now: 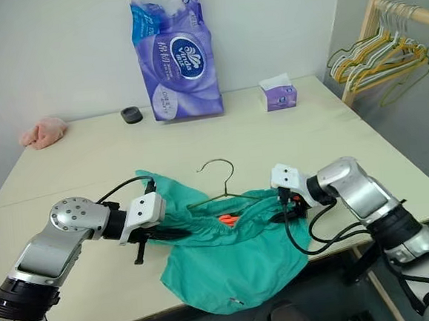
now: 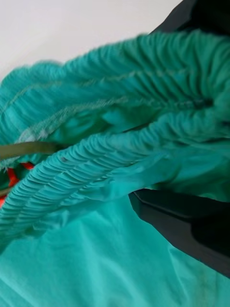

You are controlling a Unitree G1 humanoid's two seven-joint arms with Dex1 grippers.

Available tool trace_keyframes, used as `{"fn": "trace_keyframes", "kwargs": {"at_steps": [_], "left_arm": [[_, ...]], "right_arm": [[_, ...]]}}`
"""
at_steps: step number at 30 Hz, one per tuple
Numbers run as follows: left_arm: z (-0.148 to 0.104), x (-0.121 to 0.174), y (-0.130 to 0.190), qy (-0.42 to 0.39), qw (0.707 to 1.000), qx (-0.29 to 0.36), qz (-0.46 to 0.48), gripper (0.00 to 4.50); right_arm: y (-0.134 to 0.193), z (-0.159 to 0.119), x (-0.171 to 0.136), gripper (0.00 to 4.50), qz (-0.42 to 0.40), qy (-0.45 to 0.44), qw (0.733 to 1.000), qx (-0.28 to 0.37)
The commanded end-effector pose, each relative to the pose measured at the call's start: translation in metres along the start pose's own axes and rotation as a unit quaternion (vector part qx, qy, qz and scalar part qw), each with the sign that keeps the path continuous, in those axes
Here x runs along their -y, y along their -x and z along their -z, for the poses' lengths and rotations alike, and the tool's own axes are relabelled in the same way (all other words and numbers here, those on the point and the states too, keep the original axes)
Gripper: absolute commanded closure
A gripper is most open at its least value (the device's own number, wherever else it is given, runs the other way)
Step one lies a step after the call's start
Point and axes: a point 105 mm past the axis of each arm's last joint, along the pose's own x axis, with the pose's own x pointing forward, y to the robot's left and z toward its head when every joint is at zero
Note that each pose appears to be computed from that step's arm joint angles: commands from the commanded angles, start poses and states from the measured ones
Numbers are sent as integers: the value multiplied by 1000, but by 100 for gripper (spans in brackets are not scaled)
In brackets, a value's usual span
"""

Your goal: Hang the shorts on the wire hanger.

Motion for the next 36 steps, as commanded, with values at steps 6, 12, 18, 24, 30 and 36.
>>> {"fn": "trace_keyframes", "kwargs": {"at_steps": [6,12,18,24,30,36], "left_arm": [[-9,-3,3,-13,1000,23,-16,450],[-17,-17,4,27,994,84,-64,416],[-12,-23,21,80,989,110,-63,235],[0,-22,40,71,994,72,-44,67],[8,-38,46,36,997,33,-64,67],[11,-42,28,-10,998,21,-62,67]], "right_arm": [[3,-15,2,398,-29,41,999,-2],[6,-21,-4,449,-50,42,998,7],[17,-24,-3,450,-50,44,998,11],[26,-22,-2,450,-44,42,998,6],[32,-21,-3,450,-43,48,998,1],[38,-21,-6,450,-46,46,998,-1]]}}
